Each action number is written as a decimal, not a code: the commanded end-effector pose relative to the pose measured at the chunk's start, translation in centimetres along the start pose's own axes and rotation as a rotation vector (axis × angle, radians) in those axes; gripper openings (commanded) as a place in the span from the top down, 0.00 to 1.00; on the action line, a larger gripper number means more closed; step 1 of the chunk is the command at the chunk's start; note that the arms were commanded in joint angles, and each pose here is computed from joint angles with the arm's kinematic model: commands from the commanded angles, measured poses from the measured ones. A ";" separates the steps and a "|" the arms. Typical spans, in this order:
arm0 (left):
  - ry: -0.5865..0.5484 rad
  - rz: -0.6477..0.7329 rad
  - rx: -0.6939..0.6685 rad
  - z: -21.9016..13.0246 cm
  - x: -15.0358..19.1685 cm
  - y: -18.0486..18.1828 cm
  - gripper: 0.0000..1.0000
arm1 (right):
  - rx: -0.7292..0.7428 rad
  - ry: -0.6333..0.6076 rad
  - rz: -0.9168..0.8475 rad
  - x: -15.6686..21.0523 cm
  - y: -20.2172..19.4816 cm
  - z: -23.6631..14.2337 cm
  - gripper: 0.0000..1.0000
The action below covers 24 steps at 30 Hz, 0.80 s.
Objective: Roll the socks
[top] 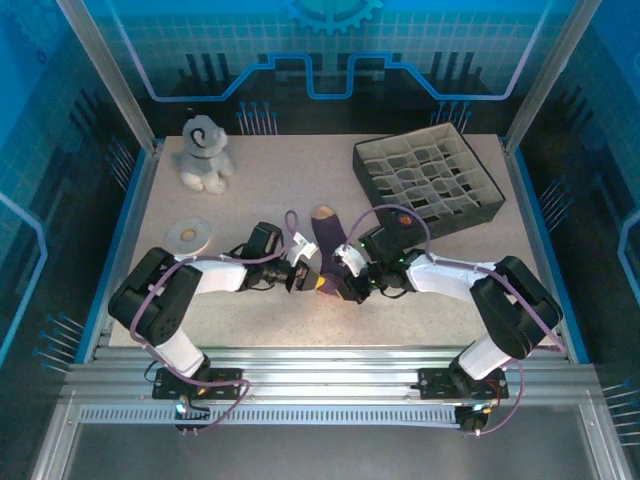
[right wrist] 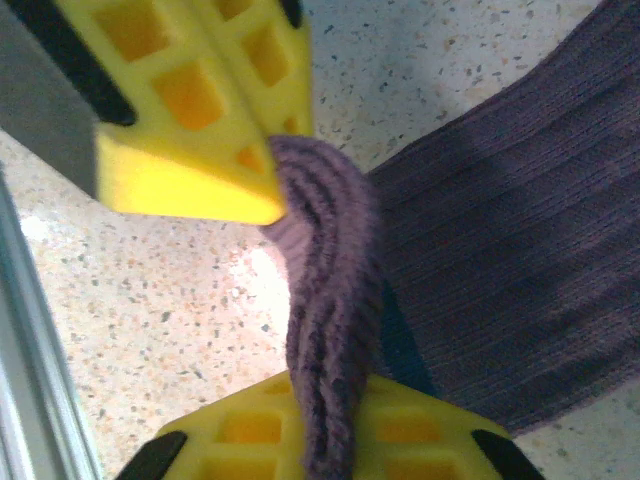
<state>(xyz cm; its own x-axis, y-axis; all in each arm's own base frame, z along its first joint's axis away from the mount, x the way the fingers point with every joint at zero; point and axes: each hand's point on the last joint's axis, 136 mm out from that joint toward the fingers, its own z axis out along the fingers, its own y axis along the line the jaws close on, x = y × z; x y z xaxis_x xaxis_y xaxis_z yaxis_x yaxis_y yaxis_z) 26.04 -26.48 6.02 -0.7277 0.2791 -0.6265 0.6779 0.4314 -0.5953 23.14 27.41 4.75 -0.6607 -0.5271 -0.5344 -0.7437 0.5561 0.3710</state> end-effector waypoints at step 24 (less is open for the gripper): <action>-0.174 0.329 0.039 -1.2 -0.9 -3.3 0.58 | 0.027 -0.040 -0.063 -0.2 0.5 -0.9 1.00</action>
<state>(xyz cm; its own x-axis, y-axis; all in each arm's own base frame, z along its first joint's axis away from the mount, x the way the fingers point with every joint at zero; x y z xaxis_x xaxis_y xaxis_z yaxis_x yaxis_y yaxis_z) 23.92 -26.16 8.59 -0.5063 0.2370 -0.8291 0.8408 0.3492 -0.4136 23.12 26.80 5.18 -0.6381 -0.5287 -0.5597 -0.7552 0.5715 0.3211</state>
